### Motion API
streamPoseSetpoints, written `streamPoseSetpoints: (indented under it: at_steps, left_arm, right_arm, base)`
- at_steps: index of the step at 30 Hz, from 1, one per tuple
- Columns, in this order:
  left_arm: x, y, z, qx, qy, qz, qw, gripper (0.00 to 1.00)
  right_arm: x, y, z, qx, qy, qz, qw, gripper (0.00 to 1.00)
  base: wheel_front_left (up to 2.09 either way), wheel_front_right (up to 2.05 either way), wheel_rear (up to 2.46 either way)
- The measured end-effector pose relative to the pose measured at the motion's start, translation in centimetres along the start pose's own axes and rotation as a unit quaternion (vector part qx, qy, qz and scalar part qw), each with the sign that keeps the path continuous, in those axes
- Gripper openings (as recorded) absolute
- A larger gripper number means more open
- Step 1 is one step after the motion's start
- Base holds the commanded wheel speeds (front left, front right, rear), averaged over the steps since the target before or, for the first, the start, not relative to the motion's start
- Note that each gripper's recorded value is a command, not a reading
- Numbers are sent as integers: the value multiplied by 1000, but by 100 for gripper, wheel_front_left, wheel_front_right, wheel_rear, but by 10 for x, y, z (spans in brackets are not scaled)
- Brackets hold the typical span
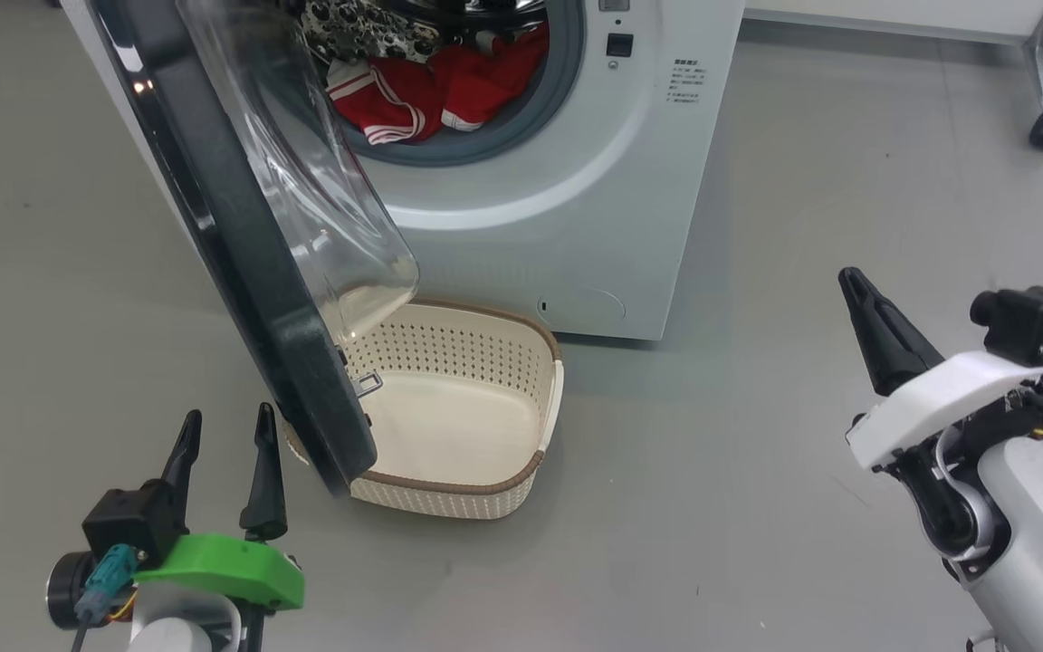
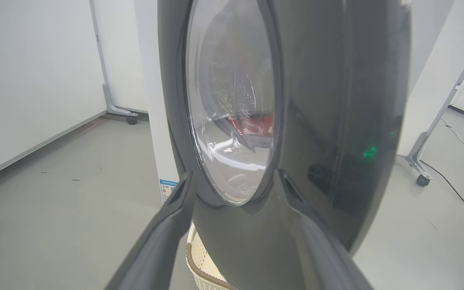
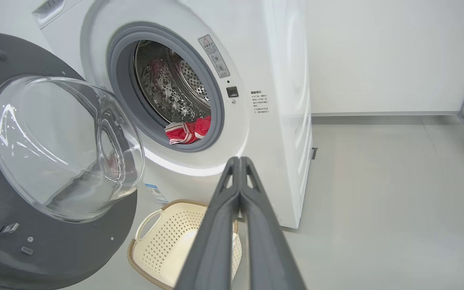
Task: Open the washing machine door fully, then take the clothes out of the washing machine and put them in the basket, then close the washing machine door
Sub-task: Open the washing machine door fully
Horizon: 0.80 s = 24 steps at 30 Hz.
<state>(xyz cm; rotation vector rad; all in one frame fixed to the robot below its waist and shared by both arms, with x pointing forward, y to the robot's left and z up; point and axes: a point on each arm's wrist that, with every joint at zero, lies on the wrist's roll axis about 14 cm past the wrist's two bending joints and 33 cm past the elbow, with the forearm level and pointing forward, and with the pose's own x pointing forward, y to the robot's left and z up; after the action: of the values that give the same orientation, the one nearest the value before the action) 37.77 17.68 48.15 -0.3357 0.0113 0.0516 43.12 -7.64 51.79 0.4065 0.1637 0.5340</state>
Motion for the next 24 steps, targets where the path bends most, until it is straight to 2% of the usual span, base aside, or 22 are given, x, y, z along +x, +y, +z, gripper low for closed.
streamPoseSetpoints:
  at_steps: [9, 14, 15, 16, 17, 24]
  left_arm:
    - [-5, -6, -1, 2, 1, -10, 1000, 100]
    - [-4, -12, -1, 3, 0, -22, 1000, 100]
    - [-4, -12, -1, 3, 0, -22, 1000, 100]
    - [-4, -12, -1, 3, 0, -22, 1000, 100]
    - [-4, -12, -1, 3, -1, -21, 1000, 100]
    - [-4, -12, -1, 6, 0, -25, 1000, 100]
  right_arm:
    - [-41, -20, -5, -26, -54, -68, 996, 0]
    - [-59, -34, -18, -41, -42, -110, 992, 0]
    - [-62, -36, -20, -46, -39, -117, 991, 11]
    - [-64, -37, -22, -51, -37, -121, 991, 52]
    - [-65, -38, -23, -56, -35, -125, 990, 98]
    - [-73, -38, -29, -71, -31, -136, 988, 100]
  base:
    - [0, 0, 0]
    - [0, 0, 0]
    - [0, 0, 0]
    - [0, 0, 0]
    - [0, 0, 0]
    - [0, 0, 0]
